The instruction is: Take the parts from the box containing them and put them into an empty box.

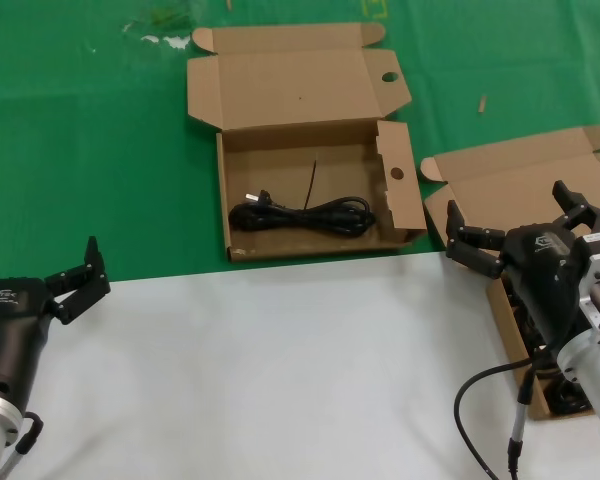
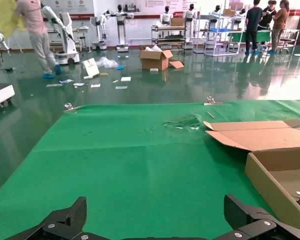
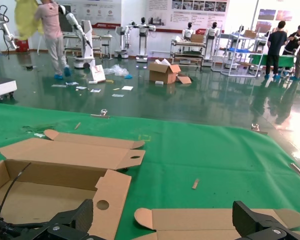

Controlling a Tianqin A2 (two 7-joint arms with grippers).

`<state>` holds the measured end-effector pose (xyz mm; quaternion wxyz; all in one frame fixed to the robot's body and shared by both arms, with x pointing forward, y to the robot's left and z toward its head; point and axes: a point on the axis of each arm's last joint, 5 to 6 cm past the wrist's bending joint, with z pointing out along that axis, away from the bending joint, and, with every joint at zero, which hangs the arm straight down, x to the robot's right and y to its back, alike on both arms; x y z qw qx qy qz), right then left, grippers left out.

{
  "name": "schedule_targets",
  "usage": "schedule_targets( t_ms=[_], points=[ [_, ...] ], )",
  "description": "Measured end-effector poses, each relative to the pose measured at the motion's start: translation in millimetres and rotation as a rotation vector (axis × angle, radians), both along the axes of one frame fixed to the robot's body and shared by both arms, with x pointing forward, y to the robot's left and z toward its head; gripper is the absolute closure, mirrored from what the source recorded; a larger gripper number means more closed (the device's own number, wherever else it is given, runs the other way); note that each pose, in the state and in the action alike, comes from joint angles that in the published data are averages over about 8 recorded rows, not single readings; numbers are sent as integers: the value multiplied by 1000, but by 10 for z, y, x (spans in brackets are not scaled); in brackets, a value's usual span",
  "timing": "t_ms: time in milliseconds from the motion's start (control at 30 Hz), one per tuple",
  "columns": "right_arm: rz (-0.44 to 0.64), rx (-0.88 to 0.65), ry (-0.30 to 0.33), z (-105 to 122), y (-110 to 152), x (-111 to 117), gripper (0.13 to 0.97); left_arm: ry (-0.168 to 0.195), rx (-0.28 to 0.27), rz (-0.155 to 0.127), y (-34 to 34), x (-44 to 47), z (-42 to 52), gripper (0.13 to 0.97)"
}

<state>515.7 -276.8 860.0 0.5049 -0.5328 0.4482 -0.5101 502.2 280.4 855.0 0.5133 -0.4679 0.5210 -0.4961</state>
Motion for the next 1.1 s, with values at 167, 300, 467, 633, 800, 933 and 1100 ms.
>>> schedule_targets(
  t_ms=[167, 300, 467, 633, 800, 933, 1100],
  points=[
    [0, 0, 0, 0, 0, 0, 130, 0, 0, 0, 0, 0, 0, 132],
    [0, 0, 0, 0, 0, 0, 130, 0, 0, 0, 0, 0, 0, 132],
    [0, 0, 0, 0, 0, 0, 130, 0, 0, 0, 0, 0, 0, 132],
    [0, 0, 0, 0, 0, 0, 130, 0, 0, 0, 0, 0, 0, 132],
    [0, 0, 0, 0, 0, 0, 130, 0, 0, 0, 0, 0, 0, 132],
    [0, 0, 0, 0, 0, 0, 130, 0, 0, 0, 0, 0, 0, 132],
    [0, 0, 0, 0, 0, 0, 130, 0, 0, 0, 0, 0, 0, 132]
  ],
)
